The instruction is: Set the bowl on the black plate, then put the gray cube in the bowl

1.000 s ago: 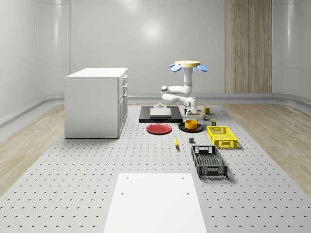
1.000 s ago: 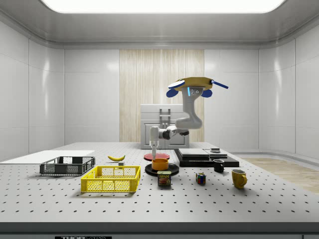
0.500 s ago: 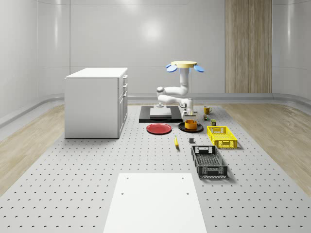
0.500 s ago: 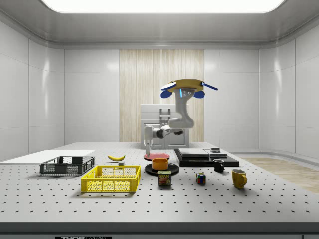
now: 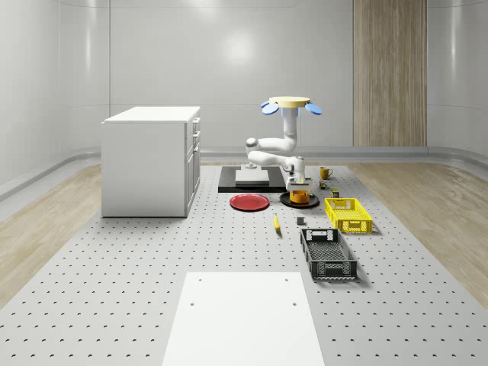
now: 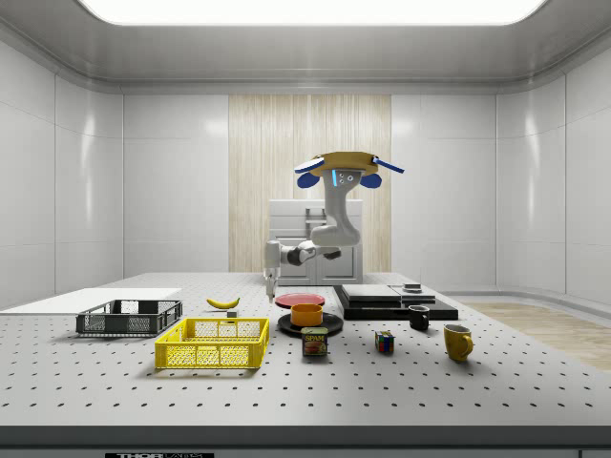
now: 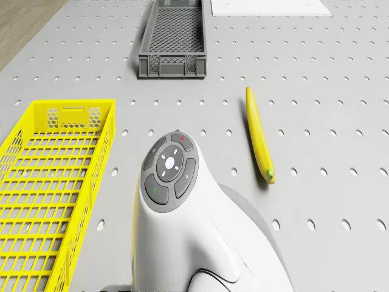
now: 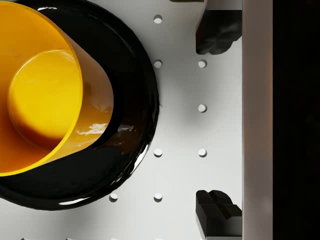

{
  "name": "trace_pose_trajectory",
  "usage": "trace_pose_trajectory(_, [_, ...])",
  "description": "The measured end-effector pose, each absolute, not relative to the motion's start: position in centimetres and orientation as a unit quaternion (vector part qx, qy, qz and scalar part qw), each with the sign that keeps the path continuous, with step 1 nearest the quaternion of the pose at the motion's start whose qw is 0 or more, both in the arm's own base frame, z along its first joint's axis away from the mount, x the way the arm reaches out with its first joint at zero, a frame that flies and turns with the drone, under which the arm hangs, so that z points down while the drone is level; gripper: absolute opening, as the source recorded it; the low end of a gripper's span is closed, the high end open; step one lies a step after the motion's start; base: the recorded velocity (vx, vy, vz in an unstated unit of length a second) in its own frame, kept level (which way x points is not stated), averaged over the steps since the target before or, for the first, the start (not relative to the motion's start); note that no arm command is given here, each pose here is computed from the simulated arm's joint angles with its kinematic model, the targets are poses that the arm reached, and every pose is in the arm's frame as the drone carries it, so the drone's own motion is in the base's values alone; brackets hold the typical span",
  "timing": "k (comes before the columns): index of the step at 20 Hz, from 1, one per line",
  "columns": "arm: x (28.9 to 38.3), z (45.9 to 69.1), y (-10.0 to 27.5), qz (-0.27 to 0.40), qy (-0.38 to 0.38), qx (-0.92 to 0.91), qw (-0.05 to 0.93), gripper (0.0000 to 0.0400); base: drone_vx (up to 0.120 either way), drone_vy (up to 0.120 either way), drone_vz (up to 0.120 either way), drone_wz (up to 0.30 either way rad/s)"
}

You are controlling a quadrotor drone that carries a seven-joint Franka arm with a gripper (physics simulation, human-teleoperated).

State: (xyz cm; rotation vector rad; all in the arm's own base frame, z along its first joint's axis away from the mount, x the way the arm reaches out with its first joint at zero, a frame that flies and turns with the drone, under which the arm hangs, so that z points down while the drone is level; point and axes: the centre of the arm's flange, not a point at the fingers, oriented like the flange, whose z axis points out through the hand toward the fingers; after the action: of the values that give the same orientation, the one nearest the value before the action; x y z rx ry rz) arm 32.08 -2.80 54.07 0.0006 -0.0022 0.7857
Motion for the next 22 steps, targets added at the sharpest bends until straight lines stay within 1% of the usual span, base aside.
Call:
trace_pose_trajectory(8, [32.08,54.07,-2.80,0.383,-0.001,0.000,0.924,0.0400,0.120,0.000,0.000,0.000])
trace_pose_trajectory(14, [32.08,54.07,-2.80,0.383,-0.001,0.000,0.924,0.0400,0.120,0.000,-0.113,0.000])
trace_pose_trajectory(17, [32.08,54.07,-2.80,0.383,-0.001,0.000,0.924,0.0400,0.120,-0.013,0.000,0.000])
trace_pose_trajectory(19, [32.08,54.07,-2.80,0.383,-0.001,0.000,0.924,0.0400,0.120,-0.120,0.000,0.000])
trace_pose_trajectory(22, [32.08,54.07,-2.80,0.383,-0.001,0.000,0.924,0.0400,0.120,0.000,0.000,0.000])
